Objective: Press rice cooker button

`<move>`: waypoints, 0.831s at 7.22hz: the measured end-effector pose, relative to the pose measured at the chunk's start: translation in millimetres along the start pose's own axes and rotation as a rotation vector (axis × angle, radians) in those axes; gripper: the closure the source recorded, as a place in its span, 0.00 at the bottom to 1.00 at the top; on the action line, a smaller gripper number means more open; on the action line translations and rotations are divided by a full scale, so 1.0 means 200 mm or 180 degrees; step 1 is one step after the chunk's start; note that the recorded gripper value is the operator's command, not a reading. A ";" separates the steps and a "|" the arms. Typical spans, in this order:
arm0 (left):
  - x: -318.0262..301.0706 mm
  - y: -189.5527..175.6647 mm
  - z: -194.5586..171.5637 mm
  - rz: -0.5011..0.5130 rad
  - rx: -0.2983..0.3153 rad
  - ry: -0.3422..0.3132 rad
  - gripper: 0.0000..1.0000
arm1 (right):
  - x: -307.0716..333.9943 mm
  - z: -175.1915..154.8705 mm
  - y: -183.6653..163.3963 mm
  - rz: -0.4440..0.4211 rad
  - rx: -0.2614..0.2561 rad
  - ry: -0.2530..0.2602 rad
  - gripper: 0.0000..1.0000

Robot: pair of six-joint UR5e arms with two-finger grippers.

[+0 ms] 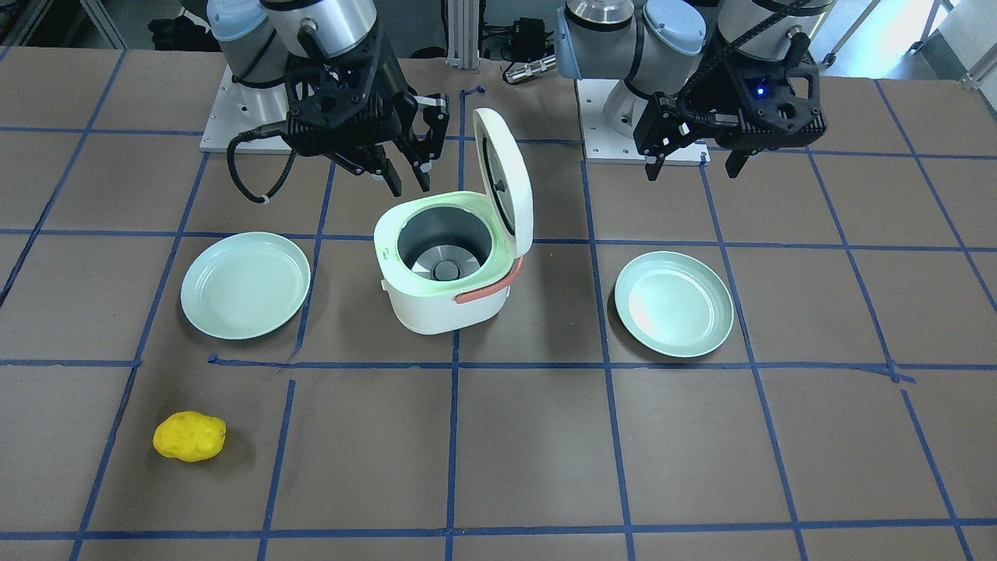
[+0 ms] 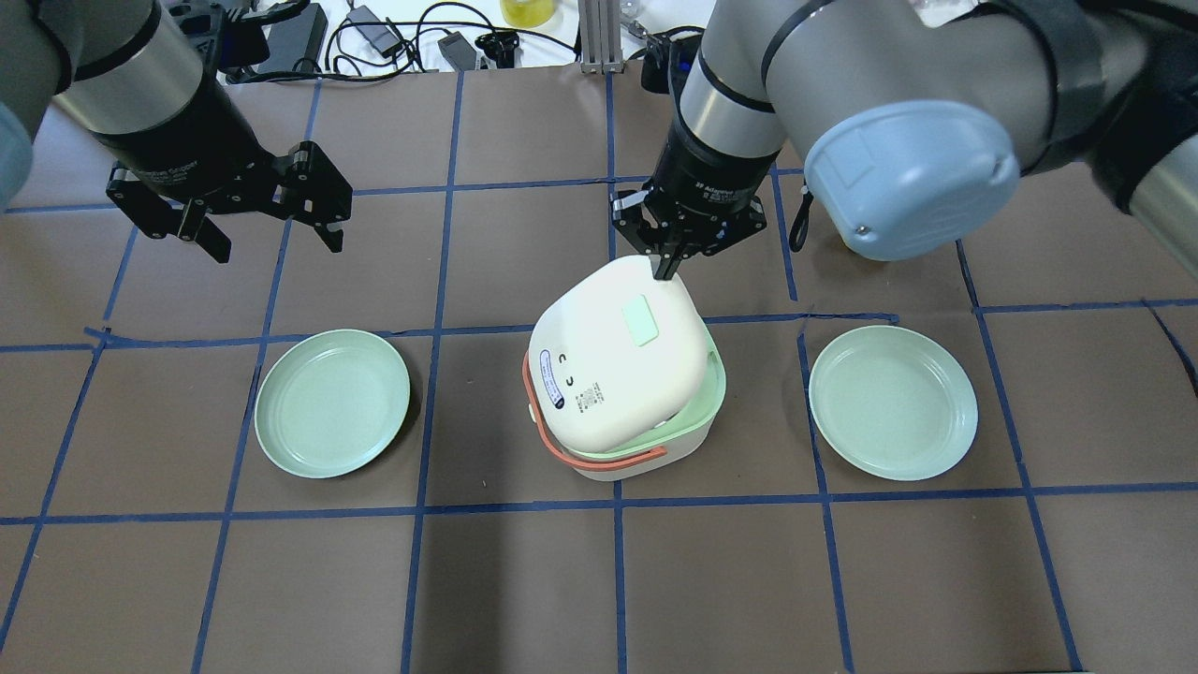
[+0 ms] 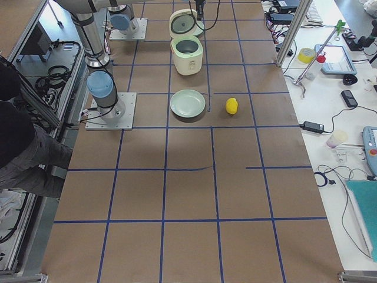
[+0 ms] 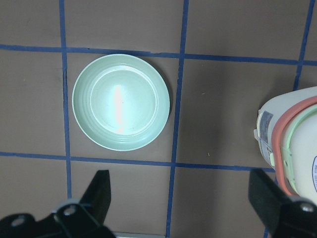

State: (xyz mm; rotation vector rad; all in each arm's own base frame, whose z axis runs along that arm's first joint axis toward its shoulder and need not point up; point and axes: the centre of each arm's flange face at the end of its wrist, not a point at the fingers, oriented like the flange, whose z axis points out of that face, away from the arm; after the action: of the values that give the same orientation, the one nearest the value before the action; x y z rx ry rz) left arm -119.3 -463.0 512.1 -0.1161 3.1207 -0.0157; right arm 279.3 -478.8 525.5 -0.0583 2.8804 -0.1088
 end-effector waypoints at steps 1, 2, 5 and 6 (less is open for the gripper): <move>0.00 0.00 0.00 0.0000 0.0000 0.0000 0.00 | 0.02 -0.04 -0.02 0.0049 0.0059 0.0066 0.00; 0.00 0.00 0.00 0.0000 0.0000 0.0000 0.00 | 0.06 -0.05 -0.05 0.0085 0.0096 0.0229 0.00; 0.00 0.00 0.00 0.0000 0.0000 0.0000 0.00 | 0.23 -0.03 -0.09 0.0216 0.0013 0.0591 0.00; 0.00 0.00 0.00 0.0000 0.0000 0.0000 0.00 | 0.32 -0.03 -0.11 0.0287 -0.0049 0.0627 0.00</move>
State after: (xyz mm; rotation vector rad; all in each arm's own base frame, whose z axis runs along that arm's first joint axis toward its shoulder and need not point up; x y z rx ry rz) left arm -119.3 -463.0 512.1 -0.1161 3.1207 -0.0156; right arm 217.1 -504.3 517.4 0.0842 3.0747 -0.0794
